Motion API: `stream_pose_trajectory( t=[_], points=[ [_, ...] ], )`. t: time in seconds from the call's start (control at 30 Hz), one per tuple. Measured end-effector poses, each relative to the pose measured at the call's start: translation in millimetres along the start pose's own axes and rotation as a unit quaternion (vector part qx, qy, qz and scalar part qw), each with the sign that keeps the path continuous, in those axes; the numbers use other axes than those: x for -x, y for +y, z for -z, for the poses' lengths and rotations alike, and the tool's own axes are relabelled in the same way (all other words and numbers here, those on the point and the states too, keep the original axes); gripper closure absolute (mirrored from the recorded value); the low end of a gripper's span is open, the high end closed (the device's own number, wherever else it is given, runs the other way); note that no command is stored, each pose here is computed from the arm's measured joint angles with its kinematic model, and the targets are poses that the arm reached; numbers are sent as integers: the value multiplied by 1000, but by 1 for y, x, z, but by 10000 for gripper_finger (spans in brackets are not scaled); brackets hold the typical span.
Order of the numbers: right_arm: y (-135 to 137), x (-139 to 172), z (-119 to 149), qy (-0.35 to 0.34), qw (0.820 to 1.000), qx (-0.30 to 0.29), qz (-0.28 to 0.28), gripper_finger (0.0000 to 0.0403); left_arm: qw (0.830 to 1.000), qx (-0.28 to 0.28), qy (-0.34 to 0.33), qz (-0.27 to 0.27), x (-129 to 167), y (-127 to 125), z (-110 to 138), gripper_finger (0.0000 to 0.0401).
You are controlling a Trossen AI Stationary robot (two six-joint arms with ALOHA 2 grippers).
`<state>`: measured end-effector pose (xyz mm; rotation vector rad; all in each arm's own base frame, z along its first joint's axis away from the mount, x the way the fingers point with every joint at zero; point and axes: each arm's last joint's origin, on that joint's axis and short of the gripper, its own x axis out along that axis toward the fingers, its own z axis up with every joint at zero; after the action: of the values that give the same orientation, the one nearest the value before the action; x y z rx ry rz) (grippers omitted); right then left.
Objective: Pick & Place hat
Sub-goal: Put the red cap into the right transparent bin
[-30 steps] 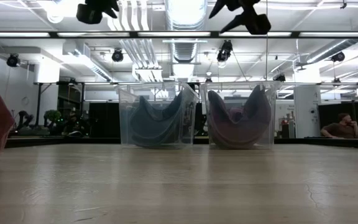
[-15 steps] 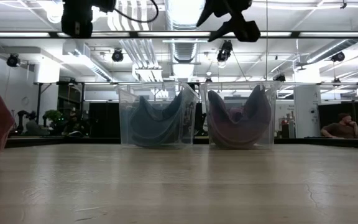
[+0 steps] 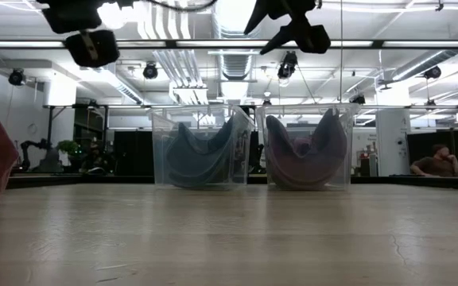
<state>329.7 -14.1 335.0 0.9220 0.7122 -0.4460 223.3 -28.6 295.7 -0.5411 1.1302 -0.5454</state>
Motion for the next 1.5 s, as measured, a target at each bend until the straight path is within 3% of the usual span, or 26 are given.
stream_pose_trajectory(
  t=[0.13,0.27,0.37,0.7,1.1,1.27,1.5],
  points=[
    [4,-6,6,5,1000,-6,5,216,998,-60,-15,25,-22,-6,-2,330],
    [10,-6,15,-6,1000,-12,5,216,999,-26,-24,34,-39,1,-1,330],
    [15,-6,18,-26,1000,-14,4,216,999,-35,-34,15,-47,3,0,330],
    [23,-4,20,-54,998,-40,-19,216,989,-145,-39,-4,-66,-10,0,311],
    [28,-4,21,-75,995,-60,-32,216,972,-228,63,0,-129,-24,15,255],
    [32,-3,23,-79,994,-59,-43,216,963,-256,72,-44,-141,-24,19,252],
    [34,-2,23,-83,993,-59,-53,216,956,-267,110,-56,-152,-17,24,252]
  ],
)
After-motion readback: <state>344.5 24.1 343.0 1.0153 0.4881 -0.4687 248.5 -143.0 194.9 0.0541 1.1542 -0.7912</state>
